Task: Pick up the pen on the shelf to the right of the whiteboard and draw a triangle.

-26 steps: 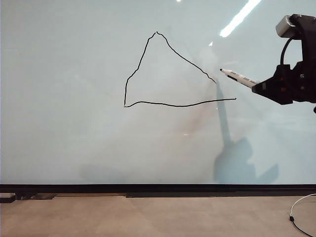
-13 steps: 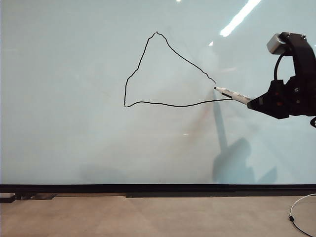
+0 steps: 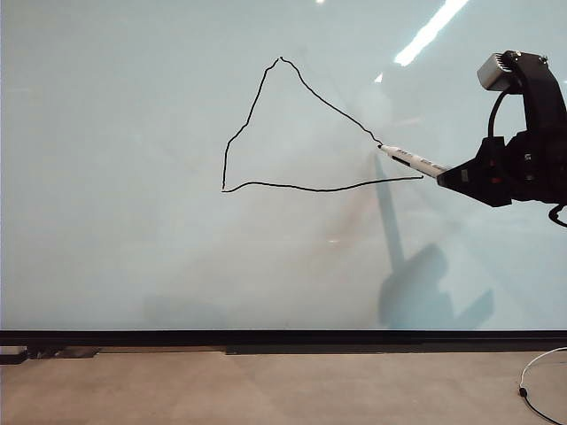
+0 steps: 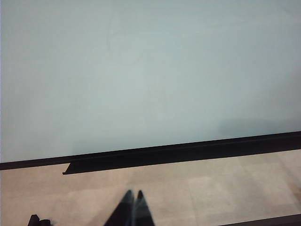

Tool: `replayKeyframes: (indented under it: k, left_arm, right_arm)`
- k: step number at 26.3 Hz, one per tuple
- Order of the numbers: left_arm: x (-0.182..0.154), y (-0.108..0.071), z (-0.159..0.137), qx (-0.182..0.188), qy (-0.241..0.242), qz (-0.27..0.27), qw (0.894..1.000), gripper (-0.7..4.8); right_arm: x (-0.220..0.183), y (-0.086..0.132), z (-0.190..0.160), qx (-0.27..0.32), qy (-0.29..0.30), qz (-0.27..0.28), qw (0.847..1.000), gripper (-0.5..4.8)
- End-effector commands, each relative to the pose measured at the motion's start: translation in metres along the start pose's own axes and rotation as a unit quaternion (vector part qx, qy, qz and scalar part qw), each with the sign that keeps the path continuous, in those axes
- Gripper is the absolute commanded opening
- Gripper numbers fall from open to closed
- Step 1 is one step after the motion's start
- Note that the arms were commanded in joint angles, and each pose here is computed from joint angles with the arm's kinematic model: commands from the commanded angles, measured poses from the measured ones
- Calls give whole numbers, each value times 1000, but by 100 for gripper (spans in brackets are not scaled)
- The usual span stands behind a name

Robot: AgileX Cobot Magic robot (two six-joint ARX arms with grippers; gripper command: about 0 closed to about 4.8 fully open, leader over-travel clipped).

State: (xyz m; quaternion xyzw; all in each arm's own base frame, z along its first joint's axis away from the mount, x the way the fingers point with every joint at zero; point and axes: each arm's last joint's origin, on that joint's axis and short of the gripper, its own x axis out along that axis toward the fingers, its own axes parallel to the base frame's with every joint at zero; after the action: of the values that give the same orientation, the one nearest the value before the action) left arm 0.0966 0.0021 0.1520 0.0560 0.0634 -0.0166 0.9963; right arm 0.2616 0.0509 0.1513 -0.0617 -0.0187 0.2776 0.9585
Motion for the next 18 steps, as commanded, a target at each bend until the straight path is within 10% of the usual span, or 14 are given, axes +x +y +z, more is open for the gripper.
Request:
replayKeyframes:
  k: [1,18]
  left_arm:
    - [0,0,2,1,-5,0,1000,-5]
    - [0,0,2,1,-5,0,1000,-5]
  right_arm:
    - [1,-1,4,-5,-12,-8,1000,-5]
    - [8,-8,-1,-2,8,-32,999,-5]
